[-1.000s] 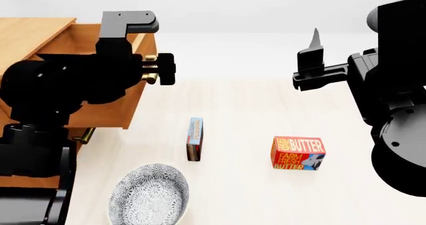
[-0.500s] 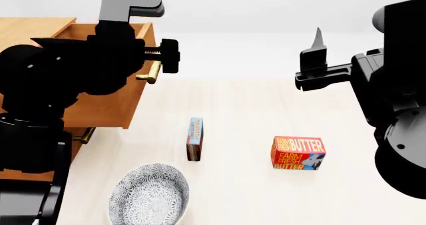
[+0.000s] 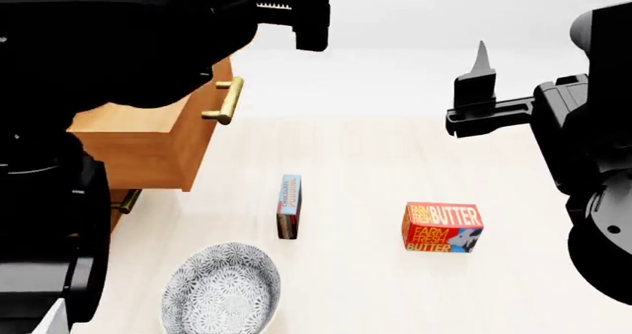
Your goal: Put the chocolate pudding in the top drawer of the cabinet and close it.
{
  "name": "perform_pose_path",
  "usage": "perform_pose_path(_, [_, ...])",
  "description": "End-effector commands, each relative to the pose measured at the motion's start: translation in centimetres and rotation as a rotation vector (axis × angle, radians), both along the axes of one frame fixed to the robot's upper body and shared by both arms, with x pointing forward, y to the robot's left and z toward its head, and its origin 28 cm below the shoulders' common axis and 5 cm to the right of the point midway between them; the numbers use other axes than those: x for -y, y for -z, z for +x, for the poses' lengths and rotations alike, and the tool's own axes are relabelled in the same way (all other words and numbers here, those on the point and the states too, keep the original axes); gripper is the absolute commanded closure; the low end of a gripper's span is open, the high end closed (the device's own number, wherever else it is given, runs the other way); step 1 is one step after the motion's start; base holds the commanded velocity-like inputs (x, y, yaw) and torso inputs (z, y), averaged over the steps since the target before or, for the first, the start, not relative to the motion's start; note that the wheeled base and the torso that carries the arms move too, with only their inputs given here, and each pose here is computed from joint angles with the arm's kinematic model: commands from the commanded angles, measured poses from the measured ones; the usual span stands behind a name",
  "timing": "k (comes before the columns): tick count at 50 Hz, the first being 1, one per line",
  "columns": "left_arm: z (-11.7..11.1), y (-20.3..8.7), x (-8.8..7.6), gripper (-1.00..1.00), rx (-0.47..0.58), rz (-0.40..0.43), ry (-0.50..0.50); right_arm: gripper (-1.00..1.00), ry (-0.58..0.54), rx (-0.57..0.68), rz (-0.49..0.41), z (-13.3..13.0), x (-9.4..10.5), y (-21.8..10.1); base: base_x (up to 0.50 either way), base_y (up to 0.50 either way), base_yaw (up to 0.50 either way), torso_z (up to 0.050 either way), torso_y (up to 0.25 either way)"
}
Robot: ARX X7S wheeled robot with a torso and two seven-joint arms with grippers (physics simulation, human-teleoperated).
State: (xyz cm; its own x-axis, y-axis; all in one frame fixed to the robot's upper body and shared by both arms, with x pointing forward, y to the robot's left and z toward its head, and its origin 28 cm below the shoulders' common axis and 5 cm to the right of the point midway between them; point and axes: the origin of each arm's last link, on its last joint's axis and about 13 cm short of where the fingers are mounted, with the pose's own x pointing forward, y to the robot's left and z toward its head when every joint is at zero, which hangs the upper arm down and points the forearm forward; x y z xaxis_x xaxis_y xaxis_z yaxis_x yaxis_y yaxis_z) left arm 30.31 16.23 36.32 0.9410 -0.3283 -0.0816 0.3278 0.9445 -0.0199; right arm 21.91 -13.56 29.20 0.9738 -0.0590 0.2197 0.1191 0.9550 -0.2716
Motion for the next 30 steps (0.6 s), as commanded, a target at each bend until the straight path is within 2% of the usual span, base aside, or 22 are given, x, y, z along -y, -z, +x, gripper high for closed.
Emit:
perform_pose_path(1, [-2.0,2.0,2.4,-1.0,-0.005,0.029,0.129,-1.0,0.0,0.006,0.002,-0.3,0.1,-0.2,0.0,0.0,0.0,0.0,0.0])
perform_pose_path(14, [-2.1,7.4,5.2,-1.0,-0.007,0.047,0.205,-1.0,-0.013,0.01,-0.004,-0.7,0.0,-0.1,0.0,0.0,0.0,0.0,0.0])
perform_pose_path(24, [-0.9,12.3,6.5,-1.0,-0.142,0.051,0.2,-1.0,0.002,0.005,0.007,-0.8,0.5,0.1,0.0,0.0,0.0,0.0,0.0])
perform_pose_path(30, [0.7,13.9,6.5,-1.0,-0.213,0.035,0.154,-1.0,0.005,0.005,0.01,-0.9,0.6,0.2,0.0,0.0,0.0,0.0,0.0])
